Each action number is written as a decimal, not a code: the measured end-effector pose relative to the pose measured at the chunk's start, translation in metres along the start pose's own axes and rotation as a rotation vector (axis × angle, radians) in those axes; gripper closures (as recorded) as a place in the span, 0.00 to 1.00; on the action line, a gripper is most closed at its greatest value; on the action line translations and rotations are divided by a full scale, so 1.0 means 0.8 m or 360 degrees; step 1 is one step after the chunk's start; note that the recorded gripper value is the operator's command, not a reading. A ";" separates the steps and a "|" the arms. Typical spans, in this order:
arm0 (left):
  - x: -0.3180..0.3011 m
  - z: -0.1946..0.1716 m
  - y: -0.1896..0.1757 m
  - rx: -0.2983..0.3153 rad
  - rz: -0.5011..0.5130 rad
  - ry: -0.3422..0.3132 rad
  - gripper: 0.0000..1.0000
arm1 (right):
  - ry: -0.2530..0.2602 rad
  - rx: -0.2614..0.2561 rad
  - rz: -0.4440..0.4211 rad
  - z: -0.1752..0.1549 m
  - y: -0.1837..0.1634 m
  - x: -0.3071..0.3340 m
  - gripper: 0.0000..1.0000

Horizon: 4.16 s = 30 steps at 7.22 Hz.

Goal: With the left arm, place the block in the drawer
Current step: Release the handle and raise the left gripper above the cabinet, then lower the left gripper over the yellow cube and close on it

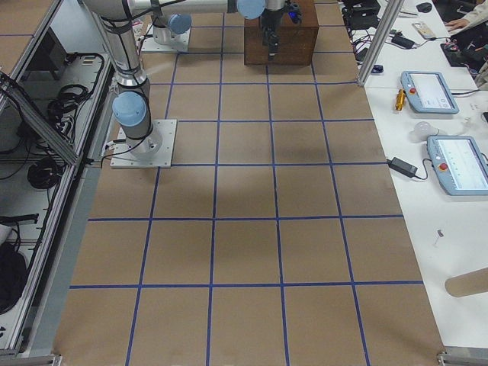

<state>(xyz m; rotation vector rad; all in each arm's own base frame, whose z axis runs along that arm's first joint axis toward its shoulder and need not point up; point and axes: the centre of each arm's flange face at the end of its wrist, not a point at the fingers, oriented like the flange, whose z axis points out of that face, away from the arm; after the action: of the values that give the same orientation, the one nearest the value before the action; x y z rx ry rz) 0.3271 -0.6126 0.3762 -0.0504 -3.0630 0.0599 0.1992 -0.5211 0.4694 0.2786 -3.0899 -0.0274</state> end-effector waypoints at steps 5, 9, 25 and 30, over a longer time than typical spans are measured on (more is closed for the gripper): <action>0.217 -0.135 0.038 0.0014 -0.0011 -0.0047 0.00 | 0.0000 0.0000 0.0002 0.000 0.000 0.000 0.00; 0.440 -0.144 0.057 0.0013 -0.0002 -0.0054 0.00 | 0.0000 0.0000 0.0001 0.000 0.000 0.000 0.00; 0.066 -0.039 0.016 -0.0283 0.1596 -0.0229 0.00 | 0.0000 0.0000 0.0000 0.000 0.000 0.000 0.00; -0.026 0.072 -0.015 -0.0152 0.2164 -0.0217 0.00 | 0.0000 0.0000 0.0001 0.000 0.000 0.000 0.00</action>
<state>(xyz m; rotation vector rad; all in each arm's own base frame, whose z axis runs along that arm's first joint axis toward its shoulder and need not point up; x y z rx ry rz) 0.3428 -0.6278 0.3178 -2.0729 -2.4816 -0.0111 0.1993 -0.5211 0.4694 0.2780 -3.0900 -0.0275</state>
